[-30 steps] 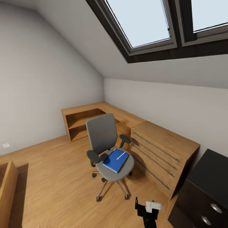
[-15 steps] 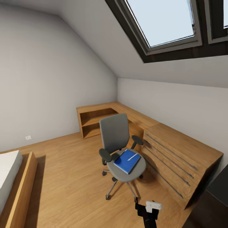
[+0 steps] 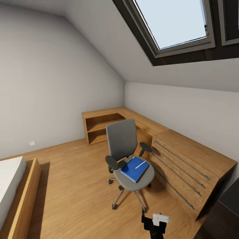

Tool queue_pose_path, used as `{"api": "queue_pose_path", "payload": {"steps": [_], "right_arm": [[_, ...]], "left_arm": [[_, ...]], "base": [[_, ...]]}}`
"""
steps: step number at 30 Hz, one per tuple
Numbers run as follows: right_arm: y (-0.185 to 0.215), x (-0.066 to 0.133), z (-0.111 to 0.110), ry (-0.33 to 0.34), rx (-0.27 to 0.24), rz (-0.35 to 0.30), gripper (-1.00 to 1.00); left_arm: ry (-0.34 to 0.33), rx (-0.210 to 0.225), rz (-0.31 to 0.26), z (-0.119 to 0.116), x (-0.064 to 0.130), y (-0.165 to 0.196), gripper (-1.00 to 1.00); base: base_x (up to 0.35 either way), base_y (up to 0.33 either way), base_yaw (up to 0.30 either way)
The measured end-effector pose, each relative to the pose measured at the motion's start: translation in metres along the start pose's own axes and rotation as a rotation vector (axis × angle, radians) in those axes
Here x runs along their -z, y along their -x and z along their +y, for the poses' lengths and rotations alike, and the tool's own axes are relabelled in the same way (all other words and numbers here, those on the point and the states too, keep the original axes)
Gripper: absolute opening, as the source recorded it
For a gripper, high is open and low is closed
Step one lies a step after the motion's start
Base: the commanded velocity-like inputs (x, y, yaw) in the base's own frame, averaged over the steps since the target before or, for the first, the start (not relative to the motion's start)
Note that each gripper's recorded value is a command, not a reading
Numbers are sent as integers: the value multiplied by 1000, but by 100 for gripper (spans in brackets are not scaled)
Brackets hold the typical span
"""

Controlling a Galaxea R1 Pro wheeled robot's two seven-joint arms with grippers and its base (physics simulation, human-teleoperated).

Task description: In the bedroom, organize the workspace by keeping the computer under the desk, ensuring the monitor is on the desk, placing the keyboard on the desk next to the monitor, placing the mouse on the desk next to the keyboard, moving the folder from the swivel chair onto the desk next to the mouse, stacking the notebook on top of the folder with the pen on top of the notebook, and positioning the swivel chair next to the desk.

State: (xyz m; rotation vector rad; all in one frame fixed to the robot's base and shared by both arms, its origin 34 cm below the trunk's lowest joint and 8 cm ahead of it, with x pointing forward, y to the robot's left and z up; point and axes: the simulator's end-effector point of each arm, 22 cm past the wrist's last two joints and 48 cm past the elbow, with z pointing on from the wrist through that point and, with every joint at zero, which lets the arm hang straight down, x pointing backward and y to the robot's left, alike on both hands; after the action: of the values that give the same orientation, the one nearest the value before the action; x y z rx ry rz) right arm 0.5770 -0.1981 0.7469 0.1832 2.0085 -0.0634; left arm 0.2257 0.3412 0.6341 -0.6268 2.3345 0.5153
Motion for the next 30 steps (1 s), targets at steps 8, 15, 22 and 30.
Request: {"api": "queue_pose_path", "payload": {"steps": [8,15,22,30], "right_arm": [[-28,14,-21,-14,22,41,100],[-38,20,-28,-18,30,57,100],[-40,22,-27,-17,31,59,100],[-40,22,-26,-16,30,57,100]], "left_arm": [[-2,0,1,-1,0,0,100],[-2,-1,0,0,0,0,100],[-2,-3,1,1,-1,0,100],[4,-14,-9,10,-5,4,100]], "base": [[0,0,0],[0,0,0],[0,0,0],[165,0,0]]}}
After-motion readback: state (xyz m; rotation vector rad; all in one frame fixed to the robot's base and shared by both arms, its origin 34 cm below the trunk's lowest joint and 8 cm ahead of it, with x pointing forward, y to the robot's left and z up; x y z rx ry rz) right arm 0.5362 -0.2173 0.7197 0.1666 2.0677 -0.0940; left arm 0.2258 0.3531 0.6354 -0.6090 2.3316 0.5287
